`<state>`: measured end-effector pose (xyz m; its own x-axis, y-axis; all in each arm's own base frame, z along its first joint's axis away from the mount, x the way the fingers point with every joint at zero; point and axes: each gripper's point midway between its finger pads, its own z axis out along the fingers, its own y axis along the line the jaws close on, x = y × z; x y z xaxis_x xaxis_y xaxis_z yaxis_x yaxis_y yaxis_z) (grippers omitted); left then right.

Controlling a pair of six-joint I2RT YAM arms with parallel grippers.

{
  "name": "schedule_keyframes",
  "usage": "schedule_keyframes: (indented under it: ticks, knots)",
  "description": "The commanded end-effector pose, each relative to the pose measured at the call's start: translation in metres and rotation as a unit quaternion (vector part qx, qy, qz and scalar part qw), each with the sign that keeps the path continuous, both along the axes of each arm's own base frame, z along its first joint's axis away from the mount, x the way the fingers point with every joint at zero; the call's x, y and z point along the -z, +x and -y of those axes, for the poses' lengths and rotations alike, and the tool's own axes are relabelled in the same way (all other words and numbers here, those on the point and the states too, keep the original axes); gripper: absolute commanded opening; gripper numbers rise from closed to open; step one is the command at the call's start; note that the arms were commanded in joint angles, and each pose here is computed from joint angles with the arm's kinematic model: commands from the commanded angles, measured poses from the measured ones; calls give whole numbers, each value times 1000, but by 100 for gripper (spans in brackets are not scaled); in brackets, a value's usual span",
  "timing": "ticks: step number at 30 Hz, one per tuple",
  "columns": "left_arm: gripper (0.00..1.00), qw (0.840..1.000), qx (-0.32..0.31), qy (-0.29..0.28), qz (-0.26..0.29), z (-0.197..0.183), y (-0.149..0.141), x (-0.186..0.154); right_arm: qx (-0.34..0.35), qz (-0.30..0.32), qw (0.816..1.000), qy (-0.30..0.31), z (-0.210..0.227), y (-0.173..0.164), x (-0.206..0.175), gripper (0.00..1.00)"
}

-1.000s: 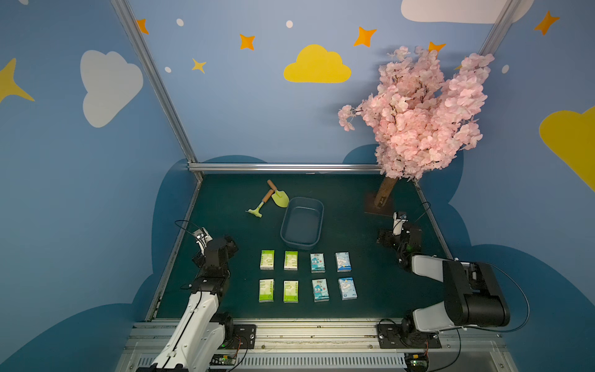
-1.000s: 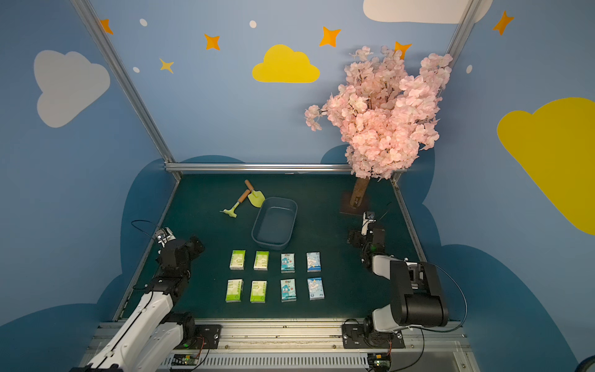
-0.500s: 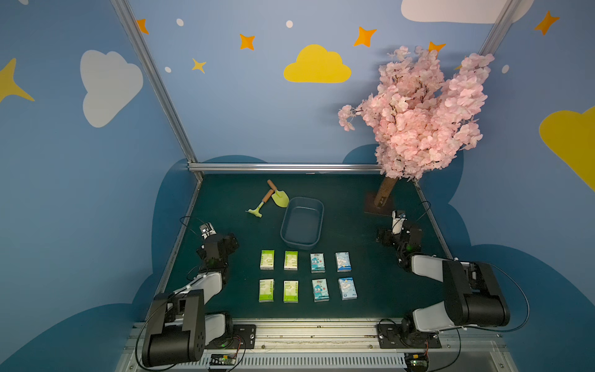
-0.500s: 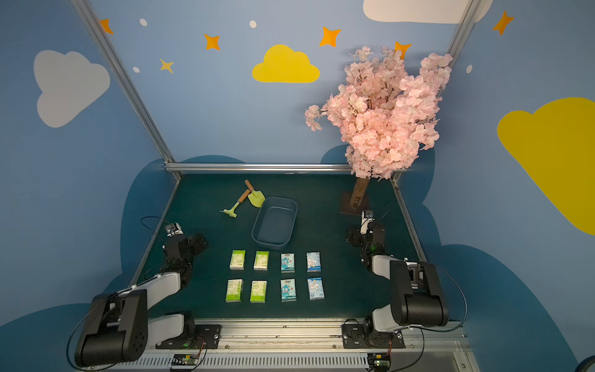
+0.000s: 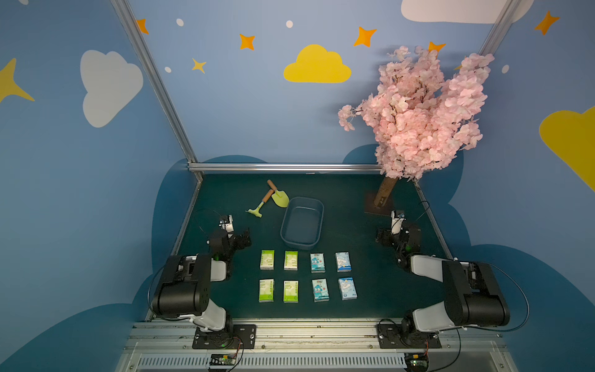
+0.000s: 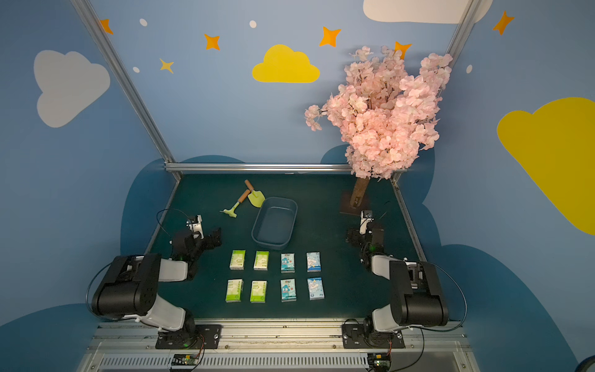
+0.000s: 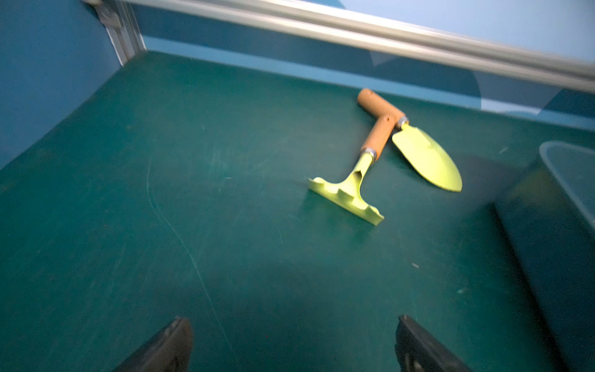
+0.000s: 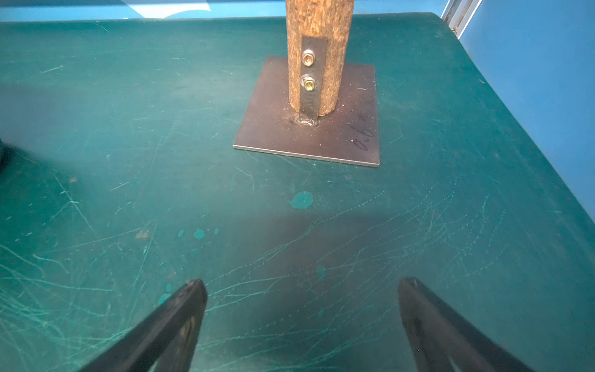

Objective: Take the pocket tissues out of the storage box
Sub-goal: Reset both arms

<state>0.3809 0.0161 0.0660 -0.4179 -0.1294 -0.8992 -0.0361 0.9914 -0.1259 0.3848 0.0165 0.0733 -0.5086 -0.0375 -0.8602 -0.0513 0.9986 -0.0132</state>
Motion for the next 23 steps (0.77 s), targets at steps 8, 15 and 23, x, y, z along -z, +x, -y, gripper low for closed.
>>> schedule_keyframes:
  ticks: [8,15,23]
  knots:
    - [100,999,26,32,19,12,12,-17,-1,22,1000,-8,-1,8,-13,98]
    - [100,999,26,38,13,14,13,-16,-1,23,1000,-8,-1,9,-13,98]
    - [100,999,25,38,13,14,12,-16,0,23,1000,-8,-1,9,-13,98]
